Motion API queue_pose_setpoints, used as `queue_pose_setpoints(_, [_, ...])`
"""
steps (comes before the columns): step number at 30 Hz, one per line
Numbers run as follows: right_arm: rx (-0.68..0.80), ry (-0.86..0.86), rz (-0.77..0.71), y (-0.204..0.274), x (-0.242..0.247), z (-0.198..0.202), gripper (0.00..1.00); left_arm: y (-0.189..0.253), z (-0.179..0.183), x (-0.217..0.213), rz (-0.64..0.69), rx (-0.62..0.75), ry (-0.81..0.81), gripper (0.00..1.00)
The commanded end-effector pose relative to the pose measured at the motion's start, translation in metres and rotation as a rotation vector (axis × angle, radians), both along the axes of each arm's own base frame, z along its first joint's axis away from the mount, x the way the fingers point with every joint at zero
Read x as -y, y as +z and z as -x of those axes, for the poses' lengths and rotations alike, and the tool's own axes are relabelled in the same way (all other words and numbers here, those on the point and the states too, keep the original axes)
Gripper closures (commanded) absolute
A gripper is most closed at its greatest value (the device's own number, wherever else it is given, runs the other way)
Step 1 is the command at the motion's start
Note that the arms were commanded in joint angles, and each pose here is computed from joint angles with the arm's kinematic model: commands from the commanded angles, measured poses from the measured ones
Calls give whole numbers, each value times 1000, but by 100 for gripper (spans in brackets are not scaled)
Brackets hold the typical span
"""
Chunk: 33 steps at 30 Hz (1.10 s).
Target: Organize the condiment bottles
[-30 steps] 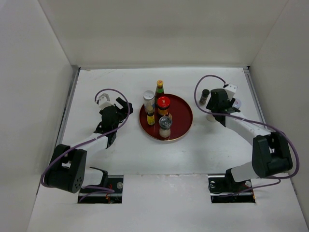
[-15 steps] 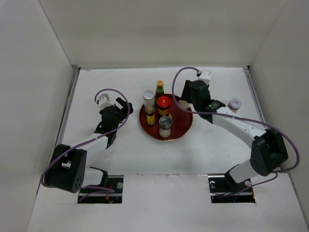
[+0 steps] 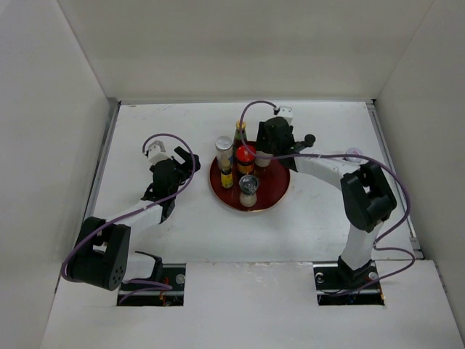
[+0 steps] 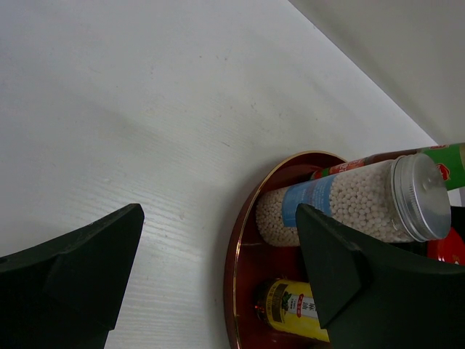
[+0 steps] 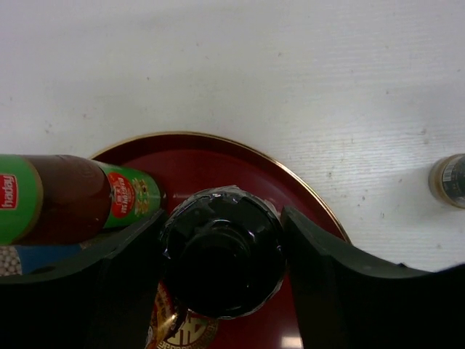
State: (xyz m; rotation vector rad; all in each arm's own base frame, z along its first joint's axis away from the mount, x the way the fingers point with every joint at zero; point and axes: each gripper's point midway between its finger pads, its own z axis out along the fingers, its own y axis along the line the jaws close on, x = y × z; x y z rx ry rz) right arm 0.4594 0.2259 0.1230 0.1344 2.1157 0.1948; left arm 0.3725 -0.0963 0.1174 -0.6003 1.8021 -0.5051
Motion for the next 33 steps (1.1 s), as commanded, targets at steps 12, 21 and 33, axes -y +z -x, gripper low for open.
queue_pose_setpoints(12, [199, -180, -85, 92, 67, -13, 8, 9, -3, 3, 23, 45, -6, 15])
queue_pose_setpoints(21, [89, -336, 28, 42, 157, -25, 3, 8, -3, 3, 22, 42, -6, 15])
queue_pose_setpoints(33, [-12, -310, 58, -3, 154, -39, 32, 7, -4, 4, 23, 37, -15, 14])
